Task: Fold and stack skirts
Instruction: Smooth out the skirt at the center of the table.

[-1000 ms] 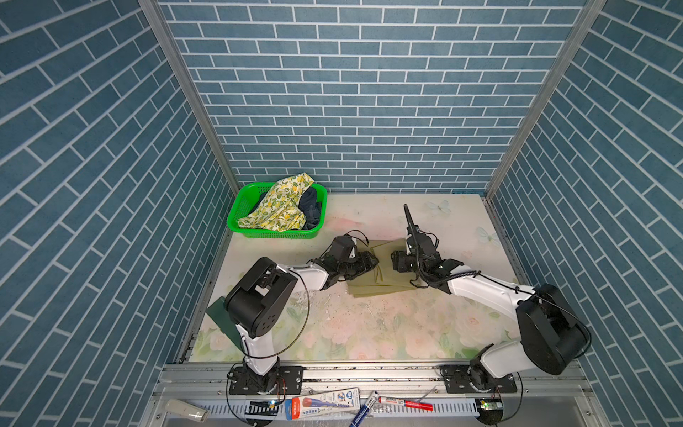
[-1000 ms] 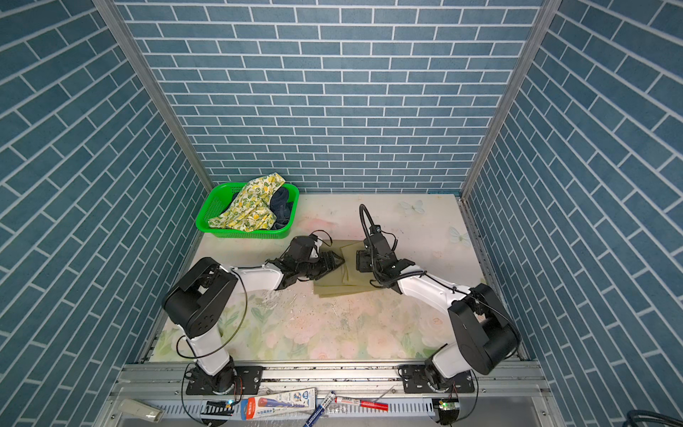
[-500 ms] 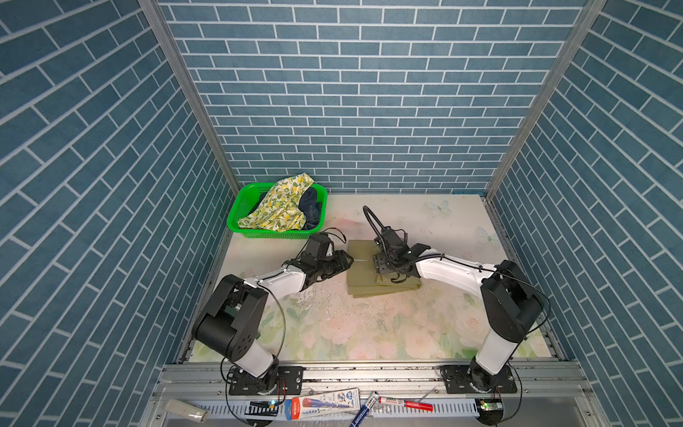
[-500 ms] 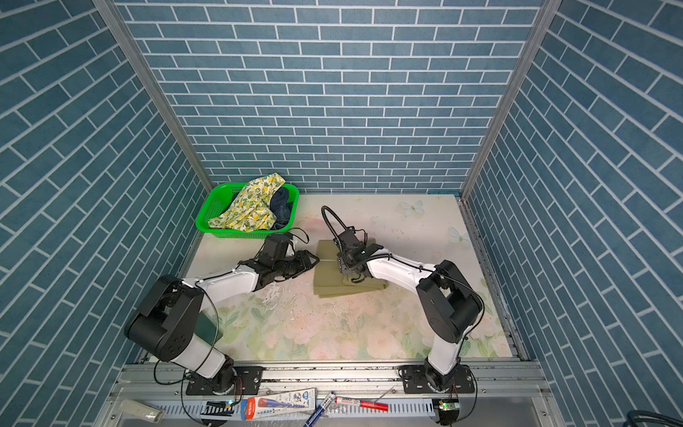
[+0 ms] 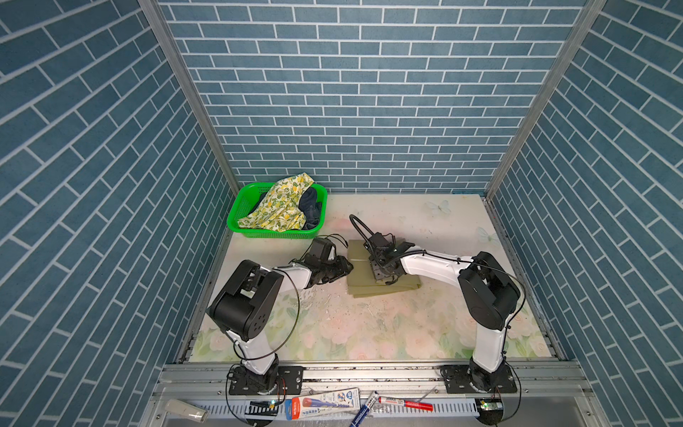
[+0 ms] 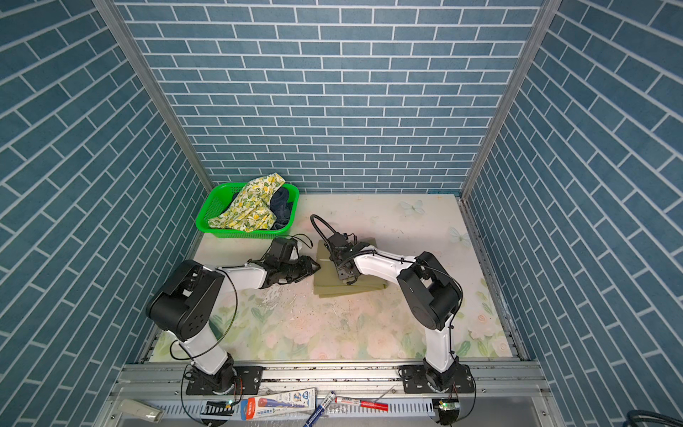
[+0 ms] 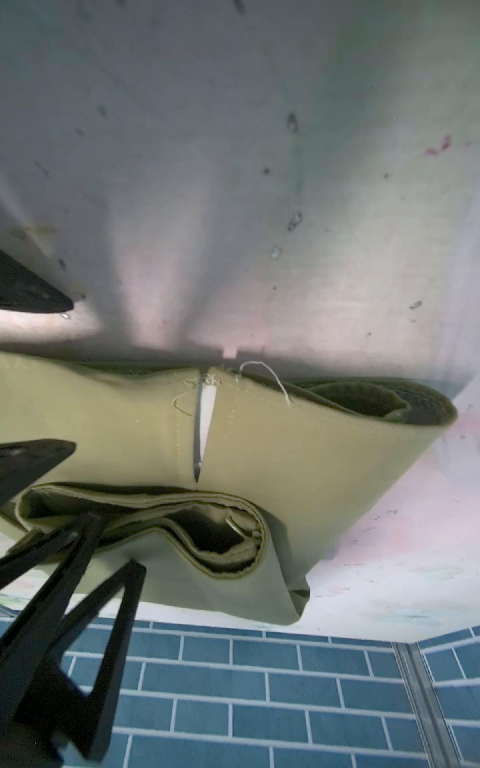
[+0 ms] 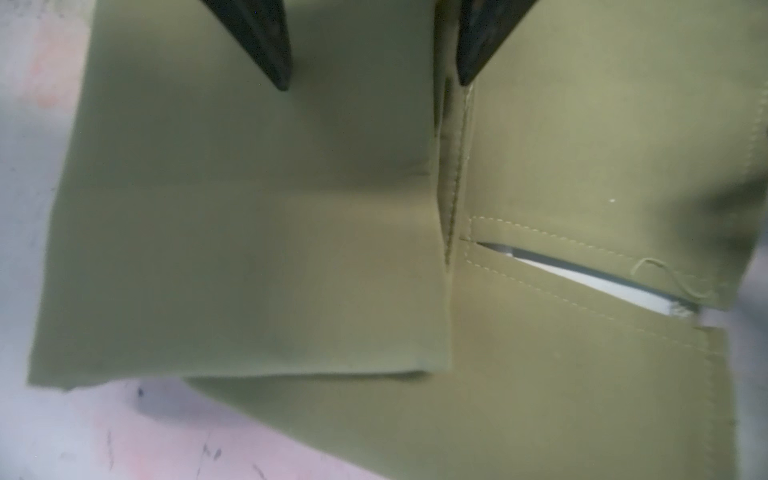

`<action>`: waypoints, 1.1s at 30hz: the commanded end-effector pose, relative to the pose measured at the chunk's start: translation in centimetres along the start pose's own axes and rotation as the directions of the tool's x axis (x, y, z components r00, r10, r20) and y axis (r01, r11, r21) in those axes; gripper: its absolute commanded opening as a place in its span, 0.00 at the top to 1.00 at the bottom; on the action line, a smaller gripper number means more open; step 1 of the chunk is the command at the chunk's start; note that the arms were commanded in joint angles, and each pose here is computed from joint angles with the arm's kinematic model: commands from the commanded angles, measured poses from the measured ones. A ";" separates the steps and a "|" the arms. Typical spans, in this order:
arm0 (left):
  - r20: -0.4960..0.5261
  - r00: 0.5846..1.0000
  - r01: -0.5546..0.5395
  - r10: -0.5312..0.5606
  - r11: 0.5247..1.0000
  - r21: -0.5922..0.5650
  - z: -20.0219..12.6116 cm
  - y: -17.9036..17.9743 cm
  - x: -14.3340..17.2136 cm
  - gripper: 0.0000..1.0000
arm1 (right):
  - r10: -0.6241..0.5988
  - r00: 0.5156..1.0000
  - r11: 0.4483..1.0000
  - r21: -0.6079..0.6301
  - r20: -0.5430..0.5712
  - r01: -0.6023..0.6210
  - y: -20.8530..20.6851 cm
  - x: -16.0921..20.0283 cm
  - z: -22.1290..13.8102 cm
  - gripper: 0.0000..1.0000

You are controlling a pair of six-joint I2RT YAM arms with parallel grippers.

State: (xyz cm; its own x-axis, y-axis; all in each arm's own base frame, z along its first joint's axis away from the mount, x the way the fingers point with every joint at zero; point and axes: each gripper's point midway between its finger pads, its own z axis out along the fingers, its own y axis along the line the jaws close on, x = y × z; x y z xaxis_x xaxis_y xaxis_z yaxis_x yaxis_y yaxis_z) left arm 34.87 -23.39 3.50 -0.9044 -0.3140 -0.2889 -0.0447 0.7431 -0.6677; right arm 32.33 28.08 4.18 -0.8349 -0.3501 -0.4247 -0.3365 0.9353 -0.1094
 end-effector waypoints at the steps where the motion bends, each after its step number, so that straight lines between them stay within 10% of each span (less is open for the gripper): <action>1: -0.020 1.000 0.017 -0.017 1.000 0.004 0.5 0.8 0.5 0.50 | 0.003 1.000 1.000 0.003 -0.004 -0.003 0.3 -0.6 0.2 0.55; 8: -0.042 0.999 0.009 -0.009 1.000 -0.006 1.2 1.4 0.9 0.54 | 0.042 0.999 0.998 -0.044 0.013 -0.042 0.5 -1.2 0.0 1.00; 19: -0.065 0.998 0.003 -0.004 1.000 -0.011 2.9 2.7 1.5 1.00 | 0.117 0.987 0.980 -0.176 0.108 -0.097 0.2 -3.5 -3.4 1.00; 33: -0.062 0.998 0.030 -0.028 0.999 0.030 3.4 2.9 2.1 1.00 | 0.181 0.969 0.924 -0.368 0.167 -0.110 2.5 -5.9 -7.2 1.00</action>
State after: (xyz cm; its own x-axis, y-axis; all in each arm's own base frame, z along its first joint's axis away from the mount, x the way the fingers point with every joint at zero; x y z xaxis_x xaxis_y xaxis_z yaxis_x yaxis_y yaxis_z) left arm 36.23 -25.11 2.01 -0.9034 -0.2983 -0.3080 0.0268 0.6777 -0.7349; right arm 33.82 31.33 11.98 -0.7940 -0.1994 -0.5743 -0.3729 0.9058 0.2010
